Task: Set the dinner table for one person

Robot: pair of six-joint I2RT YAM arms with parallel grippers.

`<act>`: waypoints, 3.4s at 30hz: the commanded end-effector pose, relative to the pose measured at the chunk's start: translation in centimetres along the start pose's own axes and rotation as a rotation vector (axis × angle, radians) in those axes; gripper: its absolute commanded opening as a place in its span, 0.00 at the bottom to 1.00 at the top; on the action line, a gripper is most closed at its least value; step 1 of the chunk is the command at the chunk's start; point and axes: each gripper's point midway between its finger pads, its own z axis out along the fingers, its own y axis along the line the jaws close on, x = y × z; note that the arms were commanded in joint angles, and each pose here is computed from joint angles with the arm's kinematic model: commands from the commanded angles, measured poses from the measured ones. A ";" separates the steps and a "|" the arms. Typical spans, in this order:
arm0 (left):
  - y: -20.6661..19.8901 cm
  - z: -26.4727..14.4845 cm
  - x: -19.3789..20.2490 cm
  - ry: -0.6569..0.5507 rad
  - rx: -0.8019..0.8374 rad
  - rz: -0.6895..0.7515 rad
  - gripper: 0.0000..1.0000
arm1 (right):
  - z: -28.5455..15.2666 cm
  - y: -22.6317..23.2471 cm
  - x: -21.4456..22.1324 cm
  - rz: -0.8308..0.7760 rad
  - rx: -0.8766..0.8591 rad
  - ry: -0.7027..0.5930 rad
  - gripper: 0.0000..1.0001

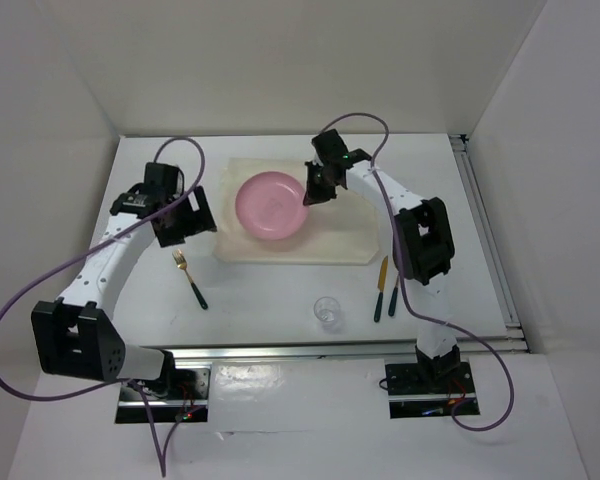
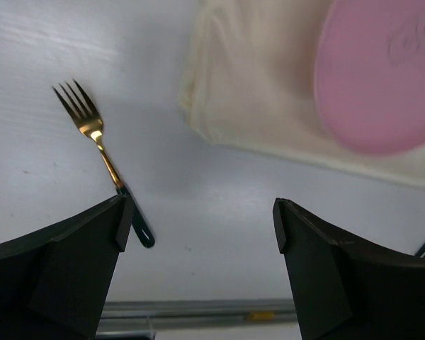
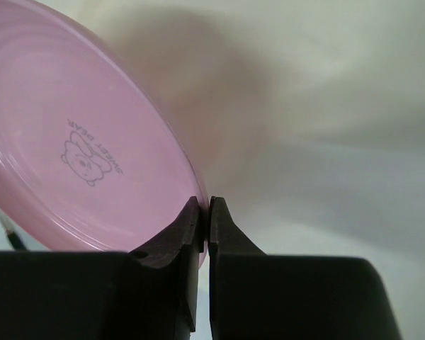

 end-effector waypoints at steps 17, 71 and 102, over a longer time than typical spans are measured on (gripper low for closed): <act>0.8 0.3 9.5 0.281 -0.033 -0.048 1.00 | 4.6 -6.5 -2.2 0.227 0.094 0.051 0.00; 7.8 6.3 11.7 0.274 -0.204 -0.383 0.83 | -5.1 -5.4 -3.3 0.216 0.145 -0.104 0.78; -7.5 9.2 -1.0 0.213 -0.040 0.286 0.00 | -14.2 -11.5 0.9 0.310 0.277 -0.125 0.76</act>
